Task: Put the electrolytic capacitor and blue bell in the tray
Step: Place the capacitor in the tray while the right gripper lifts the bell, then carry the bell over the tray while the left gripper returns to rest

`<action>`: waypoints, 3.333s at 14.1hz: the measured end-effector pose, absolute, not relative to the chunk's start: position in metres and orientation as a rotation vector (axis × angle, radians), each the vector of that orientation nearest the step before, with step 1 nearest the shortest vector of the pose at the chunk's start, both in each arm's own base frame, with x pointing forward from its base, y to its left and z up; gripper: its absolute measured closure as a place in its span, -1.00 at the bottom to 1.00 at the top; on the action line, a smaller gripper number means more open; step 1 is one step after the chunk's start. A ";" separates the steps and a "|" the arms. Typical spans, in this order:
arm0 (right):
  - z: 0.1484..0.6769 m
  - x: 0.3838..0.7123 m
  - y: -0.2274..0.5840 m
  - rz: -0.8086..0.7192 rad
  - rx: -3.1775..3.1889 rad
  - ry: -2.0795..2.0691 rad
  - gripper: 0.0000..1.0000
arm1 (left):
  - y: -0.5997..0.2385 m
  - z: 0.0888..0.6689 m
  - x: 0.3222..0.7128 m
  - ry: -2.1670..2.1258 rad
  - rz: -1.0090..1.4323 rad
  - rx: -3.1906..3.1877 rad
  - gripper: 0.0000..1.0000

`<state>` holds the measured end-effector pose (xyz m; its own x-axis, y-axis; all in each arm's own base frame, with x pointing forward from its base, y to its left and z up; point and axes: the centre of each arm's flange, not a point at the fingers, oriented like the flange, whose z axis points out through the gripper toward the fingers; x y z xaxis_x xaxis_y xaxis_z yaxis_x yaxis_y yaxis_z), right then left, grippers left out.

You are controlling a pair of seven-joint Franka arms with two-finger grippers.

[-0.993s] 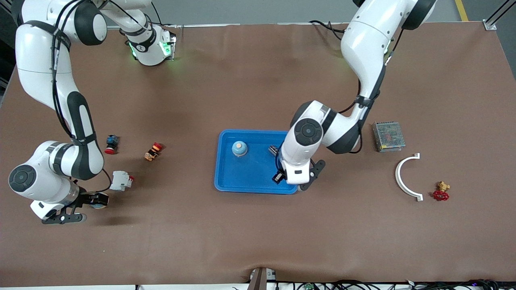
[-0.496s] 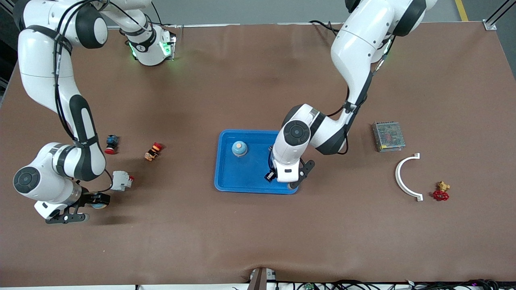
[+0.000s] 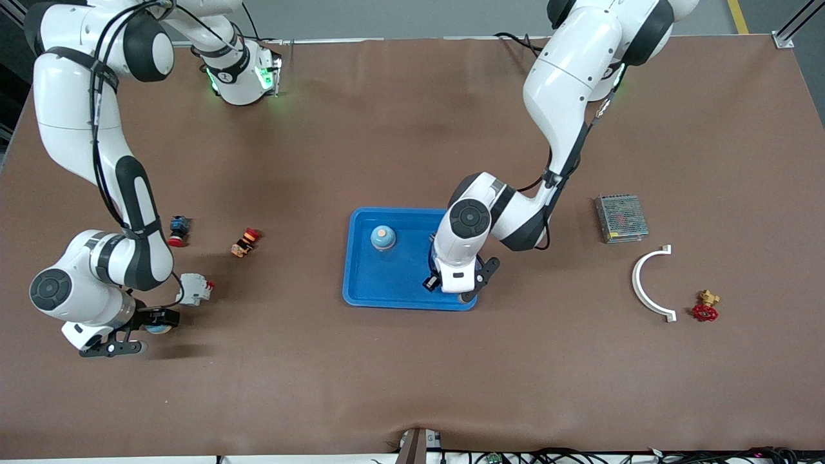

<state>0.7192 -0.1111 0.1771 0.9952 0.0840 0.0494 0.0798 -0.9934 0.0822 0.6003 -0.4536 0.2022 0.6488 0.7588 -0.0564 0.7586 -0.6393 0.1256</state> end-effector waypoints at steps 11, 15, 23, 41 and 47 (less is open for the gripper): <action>0.179 0.717 -0.128 0.061 3.045 0.323 -0.34 | -0.451 0.185 0.599 1.271 -0.006 2.737 0.35; 0.202 0.727 -0.110 -0.042 3.094 0.354 -0.34 | -0.451 0.186 0.600 1.271 -0.004 2.737 0.27; 0.298 0.751 0.011 -0.141 3.165 -0.017 -0.34 | -0.449 0.233 0.618 1.227 0.100 2.700 -1.00; 0.315 0.657 0.388 0.049 3.076 -0.938 -0.34 | 0.013 0.509 0.675 0.374 -0.107 2.995 -1.00; 0.265 0.628 0.415 0.027 3.046 -0.976 -0.34 | 0.065 0.564 0.628 0.066 -0.145 3.035 -1.00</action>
<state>0.6280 0.4152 0.2652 0.8137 -0.5813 -0.0010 -0.5804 -0.8122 -0.0592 0.6281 0.0650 0.5640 0.9945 0.0386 -0.0971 0.0484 -0.9938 0.1002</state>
